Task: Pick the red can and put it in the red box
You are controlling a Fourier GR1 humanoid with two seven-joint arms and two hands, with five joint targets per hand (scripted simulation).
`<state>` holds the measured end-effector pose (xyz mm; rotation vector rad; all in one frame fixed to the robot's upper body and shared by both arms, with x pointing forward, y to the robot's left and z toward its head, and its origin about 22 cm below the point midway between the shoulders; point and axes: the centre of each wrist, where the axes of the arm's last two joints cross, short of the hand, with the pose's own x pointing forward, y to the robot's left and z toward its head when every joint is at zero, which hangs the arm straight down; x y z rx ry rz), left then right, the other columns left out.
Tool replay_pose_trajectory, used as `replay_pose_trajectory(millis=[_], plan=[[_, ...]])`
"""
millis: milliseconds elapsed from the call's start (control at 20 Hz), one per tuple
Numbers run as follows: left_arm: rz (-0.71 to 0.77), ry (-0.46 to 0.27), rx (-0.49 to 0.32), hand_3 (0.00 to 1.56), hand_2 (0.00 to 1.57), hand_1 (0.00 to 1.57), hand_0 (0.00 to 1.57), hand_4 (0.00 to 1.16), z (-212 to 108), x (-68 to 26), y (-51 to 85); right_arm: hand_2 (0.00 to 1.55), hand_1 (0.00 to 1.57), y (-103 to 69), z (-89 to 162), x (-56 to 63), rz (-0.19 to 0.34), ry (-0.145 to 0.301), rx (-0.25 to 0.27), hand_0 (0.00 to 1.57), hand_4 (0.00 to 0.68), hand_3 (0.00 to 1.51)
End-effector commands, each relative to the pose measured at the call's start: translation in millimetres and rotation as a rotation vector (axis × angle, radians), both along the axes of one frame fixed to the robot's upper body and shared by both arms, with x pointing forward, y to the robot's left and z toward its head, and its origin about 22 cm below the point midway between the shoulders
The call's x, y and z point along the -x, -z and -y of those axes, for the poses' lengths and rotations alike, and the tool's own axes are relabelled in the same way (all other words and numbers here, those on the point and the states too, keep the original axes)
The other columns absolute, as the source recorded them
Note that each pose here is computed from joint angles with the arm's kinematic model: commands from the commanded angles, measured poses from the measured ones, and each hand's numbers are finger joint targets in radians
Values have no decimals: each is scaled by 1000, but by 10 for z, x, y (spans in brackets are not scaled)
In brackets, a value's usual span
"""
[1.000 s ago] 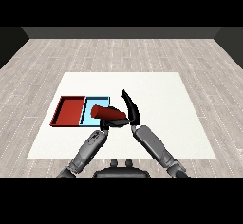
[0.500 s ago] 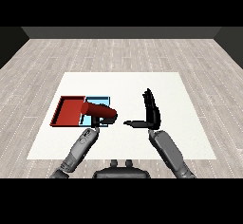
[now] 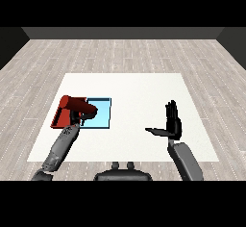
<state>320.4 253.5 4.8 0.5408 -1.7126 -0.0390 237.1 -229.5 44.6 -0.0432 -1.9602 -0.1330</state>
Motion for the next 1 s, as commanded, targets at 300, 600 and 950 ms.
replay_pose_trajectory(millis=[300,600,950], plan=[[-218,-184,-112,1472,1555,1571,1571,1097,-869,-279,145,0,0,257,378,18,-100,109,67,0,0,0],[-305,-237,-142,1503,1571,1571,1571,1051,-877,-416,398,0,0,335,268,-199,-118,98,65,0,0,0],[-586,-356,-194,0,700,650,650,644,-1074,-376,431,0,0,320,279,-346,-121,89,43,0,0,0]])
